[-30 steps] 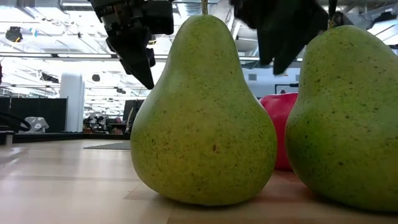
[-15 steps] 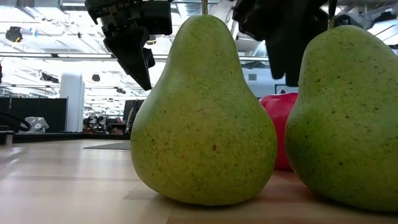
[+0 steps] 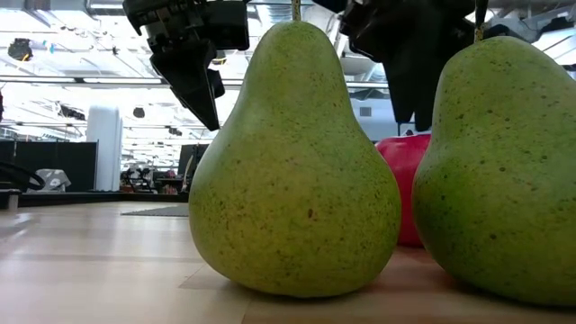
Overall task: Build produce basket
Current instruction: Put the red apple into the black basket
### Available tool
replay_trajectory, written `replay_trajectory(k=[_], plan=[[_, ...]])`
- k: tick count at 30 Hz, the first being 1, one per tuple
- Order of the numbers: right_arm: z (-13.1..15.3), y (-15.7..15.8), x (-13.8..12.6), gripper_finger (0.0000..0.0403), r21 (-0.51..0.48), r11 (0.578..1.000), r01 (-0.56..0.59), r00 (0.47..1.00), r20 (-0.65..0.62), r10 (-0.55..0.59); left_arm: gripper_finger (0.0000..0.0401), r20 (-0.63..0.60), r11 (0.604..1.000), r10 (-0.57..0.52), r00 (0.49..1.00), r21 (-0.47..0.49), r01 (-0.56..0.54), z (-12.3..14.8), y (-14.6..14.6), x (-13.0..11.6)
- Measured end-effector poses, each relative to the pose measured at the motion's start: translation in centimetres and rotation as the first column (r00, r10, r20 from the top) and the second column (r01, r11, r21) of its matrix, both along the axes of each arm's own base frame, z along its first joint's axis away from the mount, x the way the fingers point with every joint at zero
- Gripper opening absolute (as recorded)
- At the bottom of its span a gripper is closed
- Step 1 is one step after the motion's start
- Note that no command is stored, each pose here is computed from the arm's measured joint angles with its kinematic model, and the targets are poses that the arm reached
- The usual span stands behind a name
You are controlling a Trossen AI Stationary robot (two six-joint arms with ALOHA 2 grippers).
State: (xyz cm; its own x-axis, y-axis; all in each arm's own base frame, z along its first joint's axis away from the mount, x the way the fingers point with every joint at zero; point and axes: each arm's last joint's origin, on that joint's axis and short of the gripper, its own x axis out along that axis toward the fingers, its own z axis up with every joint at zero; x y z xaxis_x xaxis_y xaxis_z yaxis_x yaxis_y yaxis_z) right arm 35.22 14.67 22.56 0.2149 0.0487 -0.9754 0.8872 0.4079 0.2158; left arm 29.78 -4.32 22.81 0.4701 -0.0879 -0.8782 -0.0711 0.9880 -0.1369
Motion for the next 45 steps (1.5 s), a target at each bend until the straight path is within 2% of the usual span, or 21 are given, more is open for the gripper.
replay_trajectory(k=[22,33,45], plan=[[0.0,1.0,-0.4,0.0109,0.009,0.997,0.077,0.997,0.003,-0.077,0.0078,0.001,1.0,-0.004,1.0,0.003,0.004,0.0,0.0,0.0],[-1.7,1.9,0.5,0.0109,0.026,0.992,0.125,0.992,0.013,-0.126,0.0078,0.004,1.0,-0.004,1.0,0.003,0.004,0.0,0.0,0.0],[-0.6,1.7,1.1,0.0109,0.031,0.992,0.122,0.992,0.034,-0.123,0.0078,0.005,1.0,-0.005,1.0,0.002,0.005,0.1,0.0,0.0]])
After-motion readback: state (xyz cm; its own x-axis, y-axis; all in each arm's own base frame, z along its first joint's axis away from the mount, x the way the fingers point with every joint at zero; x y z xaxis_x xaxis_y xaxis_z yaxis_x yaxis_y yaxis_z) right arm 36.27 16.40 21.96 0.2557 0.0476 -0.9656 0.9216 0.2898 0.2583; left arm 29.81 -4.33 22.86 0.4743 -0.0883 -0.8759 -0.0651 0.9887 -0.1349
